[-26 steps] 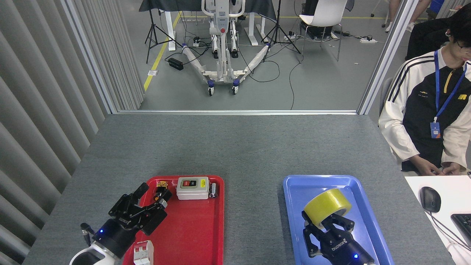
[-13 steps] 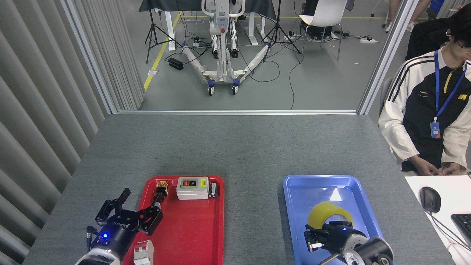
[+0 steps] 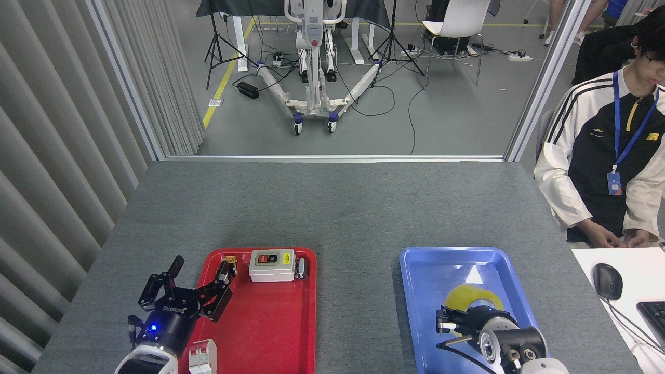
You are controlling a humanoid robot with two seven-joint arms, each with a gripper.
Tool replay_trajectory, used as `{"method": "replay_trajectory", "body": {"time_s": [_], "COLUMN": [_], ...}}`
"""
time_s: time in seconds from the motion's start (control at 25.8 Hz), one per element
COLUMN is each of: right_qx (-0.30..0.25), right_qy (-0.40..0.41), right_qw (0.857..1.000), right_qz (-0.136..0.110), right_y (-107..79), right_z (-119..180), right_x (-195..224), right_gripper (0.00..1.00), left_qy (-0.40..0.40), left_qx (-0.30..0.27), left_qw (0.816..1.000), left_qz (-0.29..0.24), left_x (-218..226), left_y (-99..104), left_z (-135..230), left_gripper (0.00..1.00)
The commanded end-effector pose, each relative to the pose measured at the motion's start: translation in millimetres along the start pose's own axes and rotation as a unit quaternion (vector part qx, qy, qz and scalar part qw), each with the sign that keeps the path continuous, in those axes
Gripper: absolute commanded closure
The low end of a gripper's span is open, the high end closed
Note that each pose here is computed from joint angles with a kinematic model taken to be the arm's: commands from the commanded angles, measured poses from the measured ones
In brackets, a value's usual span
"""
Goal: Place and move tape with both arms
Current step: 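Lower the tape into the blue tray with the right gripper, then open the right gripper and lift it off the tape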
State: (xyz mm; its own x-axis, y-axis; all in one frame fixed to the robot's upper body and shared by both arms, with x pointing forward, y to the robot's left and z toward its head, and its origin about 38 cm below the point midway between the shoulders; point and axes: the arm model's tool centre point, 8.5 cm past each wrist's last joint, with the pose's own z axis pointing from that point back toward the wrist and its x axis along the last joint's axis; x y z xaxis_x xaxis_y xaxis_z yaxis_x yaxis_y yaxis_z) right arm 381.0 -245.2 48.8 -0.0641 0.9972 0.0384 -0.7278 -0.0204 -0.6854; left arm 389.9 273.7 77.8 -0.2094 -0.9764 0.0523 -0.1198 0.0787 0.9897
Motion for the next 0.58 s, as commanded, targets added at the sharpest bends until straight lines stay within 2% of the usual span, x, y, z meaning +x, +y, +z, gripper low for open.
{"method": "replay_trajectory", "body": {"time_s": [0.0,0.16,0.31,0.54], "right_qx": [-0.041,-0.05,-0.098,-0.092], "right_qy": [0.007,0.007,0.013,0.02], "right_qw": [0.999,0.999,0.995,0.995], "right_qz": [-0.009,-0.01,-0.009,-0.013], "right_y": [-3.8,1.8,0.2,5.8], "right_z": [0.4,2.8,4.9,3.1], "right_x": [-1.7,-1.5,-5.7,-9.3], "right_gripper": [0.0,0.0,0.0,0.0], "left_qy": [0.001,0.003,0.003,-0.01], "left_qx": [0.005,0.006,0.001,0.003], "left_qw": [1.0,1.0,1.0,1.0], "left_qz": [-0.002,0.0,0.0,0.002], "left_x": [-3.3,-3.5,-6.0,-3.9], "left_y": [1.0,1.6,1.4,2.3], "left_z": [-0.3,-0.6,-0.1,-0.1], "left_gripper": [0.0,0.0,0.0,0.0]}}
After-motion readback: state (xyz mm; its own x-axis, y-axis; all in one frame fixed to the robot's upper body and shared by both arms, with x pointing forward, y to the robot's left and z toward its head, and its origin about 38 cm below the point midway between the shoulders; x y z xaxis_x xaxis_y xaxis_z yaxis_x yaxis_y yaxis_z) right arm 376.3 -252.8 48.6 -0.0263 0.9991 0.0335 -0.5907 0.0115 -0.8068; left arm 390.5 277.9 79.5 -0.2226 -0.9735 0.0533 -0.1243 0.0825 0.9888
